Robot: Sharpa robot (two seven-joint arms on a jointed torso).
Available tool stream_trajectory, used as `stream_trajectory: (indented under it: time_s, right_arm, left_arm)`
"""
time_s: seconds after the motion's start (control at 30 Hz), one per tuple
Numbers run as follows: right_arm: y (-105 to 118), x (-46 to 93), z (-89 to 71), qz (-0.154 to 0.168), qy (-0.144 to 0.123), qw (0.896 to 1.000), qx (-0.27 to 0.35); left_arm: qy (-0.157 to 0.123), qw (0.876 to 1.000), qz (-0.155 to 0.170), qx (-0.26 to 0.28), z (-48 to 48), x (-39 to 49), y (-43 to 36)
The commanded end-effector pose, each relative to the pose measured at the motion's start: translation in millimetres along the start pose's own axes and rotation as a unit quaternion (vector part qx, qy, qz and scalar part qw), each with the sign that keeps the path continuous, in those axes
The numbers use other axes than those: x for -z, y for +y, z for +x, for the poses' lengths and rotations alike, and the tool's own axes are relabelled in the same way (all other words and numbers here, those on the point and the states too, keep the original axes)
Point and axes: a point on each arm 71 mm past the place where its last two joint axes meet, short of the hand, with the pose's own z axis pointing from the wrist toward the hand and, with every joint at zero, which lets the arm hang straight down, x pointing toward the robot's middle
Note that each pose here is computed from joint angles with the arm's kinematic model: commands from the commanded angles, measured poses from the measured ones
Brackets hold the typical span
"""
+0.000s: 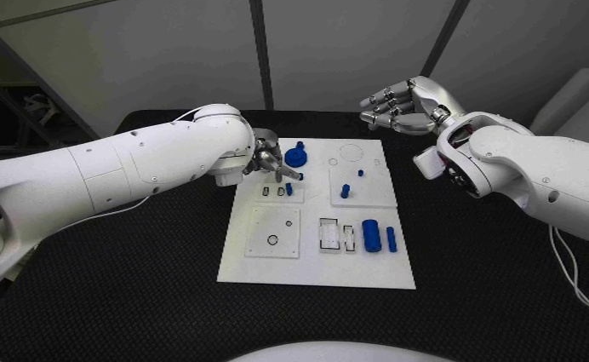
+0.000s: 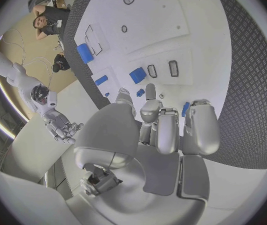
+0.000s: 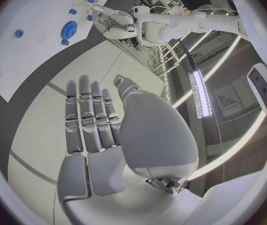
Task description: Assemble the parts on the task board
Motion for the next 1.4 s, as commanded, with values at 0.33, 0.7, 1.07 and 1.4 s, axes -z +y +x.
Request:
stream_trajectory:
  time_s: [0.33, 0.7, 1.07, 1.4]
  right_arm:
    - [0.9, -1.4, -0.6, 0.000, -0.004, 1.000, 0.000]
    - [0.2, -1.8, -0.8, 0.002, -0.005, 1.000, 0.000]
    - [0.0, -3.0, 0.4, 0.004, -0.003, 1.000, 0.000]
    - [-0.2, -3.4, 0.8, 0.004, -0.002, 1.000, 0.001]
  left_arm:
    - [0.027, 0.999, -0.006, -0.027, 6.9, -4.5, -5.8]
    - [0.031, 0.999, -0.005, -0.030, 8.3, -5.0, -7.4]
    - [0.037, 0.999, -0.002, -0.032, 10.0, -5.3, -10.2]
    - [0.041, 0.999, -0.002, -0.032, 10.5, -5.8, -11.0]
